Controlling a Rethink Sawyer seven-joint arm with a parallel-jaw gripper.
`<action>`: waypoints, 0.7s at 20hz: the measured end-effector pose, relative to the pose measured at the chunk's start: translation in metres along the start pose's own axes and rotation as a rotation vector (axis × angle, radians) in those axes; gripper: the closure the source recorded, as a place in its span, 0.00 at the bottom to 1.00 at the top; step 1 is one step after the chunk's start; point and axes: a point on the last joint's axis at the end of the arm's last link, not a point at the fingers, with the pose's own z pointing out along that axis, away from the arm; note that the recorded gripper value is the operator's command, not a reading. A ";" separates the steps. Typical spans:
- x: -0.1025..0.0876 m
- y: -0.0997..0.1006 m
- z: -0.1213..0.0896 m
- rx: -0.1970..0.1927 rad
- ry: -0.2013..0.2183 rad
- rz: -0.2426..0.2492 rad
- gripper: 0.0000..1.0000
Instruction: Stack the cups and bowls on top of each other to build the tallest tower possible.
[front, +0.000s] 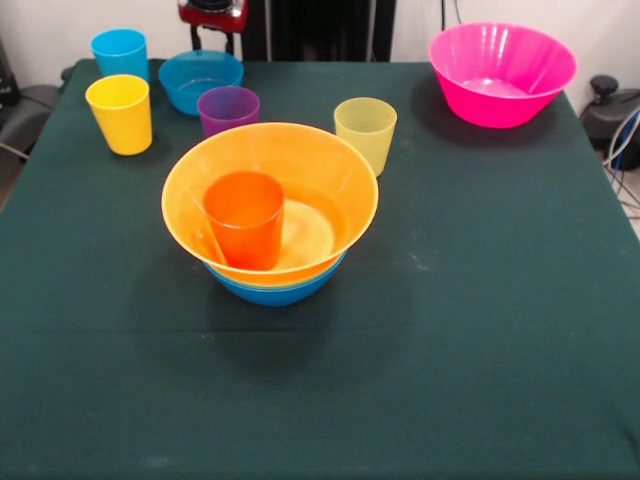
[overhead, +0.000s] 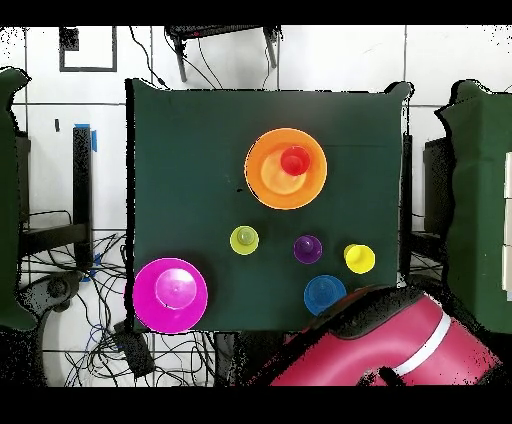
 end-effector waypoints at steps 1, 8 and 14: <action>0.000 -0.001 -0.003 0.004 0.003 0.000 0.00; -0.004 0.002 -0.018 0.023 0.011 -0.016 0.00; -0.008 0.006 -0.024 0.035 0.019 -0.033 0.00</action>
